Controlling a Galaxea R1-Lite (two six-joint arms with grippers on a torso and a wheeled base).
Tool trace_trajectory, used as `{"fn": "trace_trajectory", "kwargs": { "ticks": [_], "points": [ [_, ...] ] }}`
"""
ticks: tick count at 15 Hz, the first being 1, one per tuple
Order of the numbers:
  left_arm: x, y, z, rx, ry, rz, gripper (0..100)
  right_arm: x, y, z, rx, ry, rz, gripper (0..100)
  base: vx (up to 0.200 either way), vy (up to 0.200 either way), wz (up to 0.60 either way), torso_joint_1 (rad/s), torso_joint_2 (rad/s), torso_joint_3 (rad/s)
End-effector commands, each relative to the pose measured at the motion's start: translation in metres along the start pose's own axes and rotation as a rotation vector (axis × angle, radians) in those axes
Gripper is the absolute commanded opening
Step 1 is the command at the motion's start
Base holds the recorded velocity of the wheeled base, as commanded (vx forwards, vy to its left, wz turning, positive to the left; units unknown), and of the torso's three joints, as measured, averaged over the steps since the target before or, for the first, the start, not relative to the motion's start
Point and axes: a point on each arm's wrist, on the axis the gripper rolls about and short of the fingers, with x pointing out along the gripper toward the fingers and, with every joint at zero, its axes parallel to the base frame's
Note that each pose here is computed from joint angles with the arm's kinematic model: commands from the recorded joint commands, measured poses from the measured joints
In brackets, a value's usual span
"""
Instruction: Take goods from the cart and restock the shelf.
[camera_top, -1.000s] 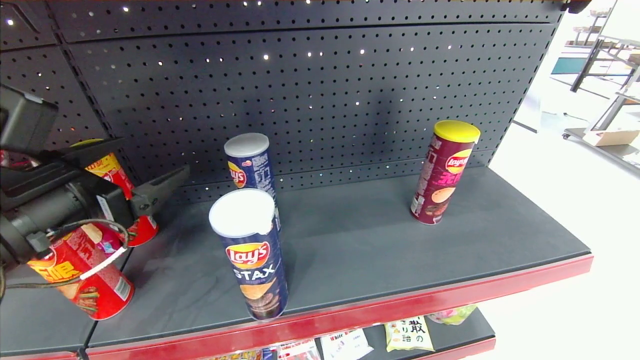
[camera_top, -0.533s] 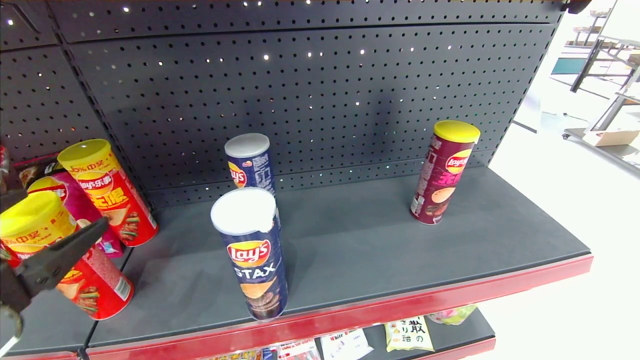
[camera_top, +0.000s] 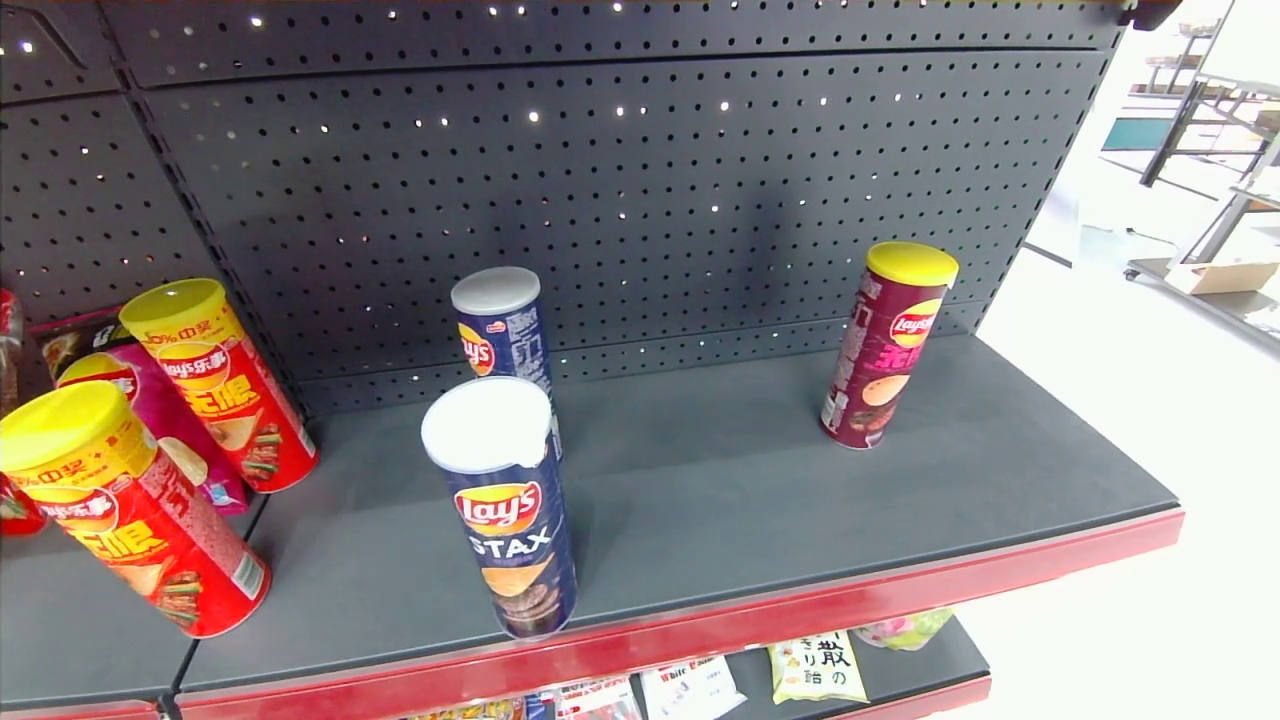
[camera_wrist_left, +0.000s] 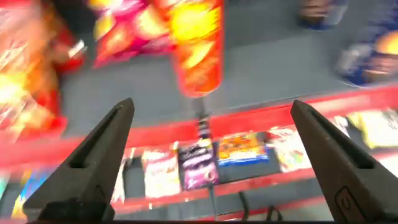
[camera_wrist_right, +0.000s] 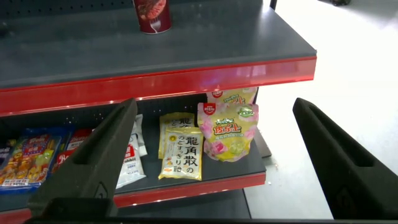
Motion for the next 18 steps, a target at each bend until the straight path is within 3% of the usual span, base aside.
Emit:
{"fn": "trace_trajectory", "kwargs": {
  "ticks": [1,3,5,6,7,8,9,11,12,13,14,18],
  "points": [
    [-0.011,-0.003,-0.017,-0.04,-0.057,0.087,100,0.0,0.0,0.0,0.0,0.001,0.001,100,0.0,0.0,0.0,0.0,0.0,0.0],
    [0.0,-0.01,-0.037,-0.08,-0.001,0.156,100,0.0,0.0,0.0,0.0,0.001,0.001,100,0.0,0.0,0.0,0.0,0.0,0.0],
    [0.007,-0.011,-0.046,-0.095,0.008,0.135,100,0.0,0.0,0.0,0.0,0.001,0.001,100,0.0,0.0,0.0,0.0,0.0,0.0],
    [0.015,-0.013,-0.047,-0.085,-0.112,0.007,100,0.0,0.0,0.0,-0.002,0.001,0.001,100,0.0,0.0,0.0,0.0,0.0,0.0],
    [0.015,-0.013,-0.054,-0.066,-0.134,-0.059,100,0.0,0.0,0.0,0.0,0.001,0.001,100,0.0,0.0,0.0,0.0,0.0,0.0],
    [0.024,-0.015,-0.07,-0.043,-0.099,-0.074,100,0.0,0.0,0.0,-0.002,0.001,0.002,100,0.0,0.0,0.0,0.0,0.0,0.0],
    [0.028,-0.014,-0.072,-0.044,-0.125,-0.012,100,0.0,0.0,0.0,-0.003,0.001,0.002,100,0.0,0.0,0.0,0.0,0.0,0.0],
    [0.032,-0.014,-0.073,-0.056,-0.158,0.006,100,0.0,0.0,0.0,0.0,0.001,0.002,100,0.0,0.0,0.0,0.0,0.0,0.0],
    [0.034,-0.014,-0.073,-0.108,-0.193,0.005,100,0.0,0.0,0.0,-0.002,0.001,0.005,100,0.0,0.0,0.0,0.0,0.0,0.0],
    [0.038,-0.014,-0.077,-0.12,-0.209,0.004,100,0.0,0.0,0.0,-0.002,0.001,0.004,100,0.0,0.0,0.0,0.0,0.0,0.0],
    [0.041,-0.014,-0.079,-0.117,-0.227,0.003,100,0.0,0.0,0.0,-0.002,0.001,0.005,100,0.0,0.0,0.0,0.0,0.0,0.0],
    [0.041,-0.015,-0.08,-0.109,-0.215,0.001,100,0.0,0.0,0.0,-0.003,0.001,0.004,100,0.0,0.0,0.15,0.001,0.0,0.001]
  ]
}}
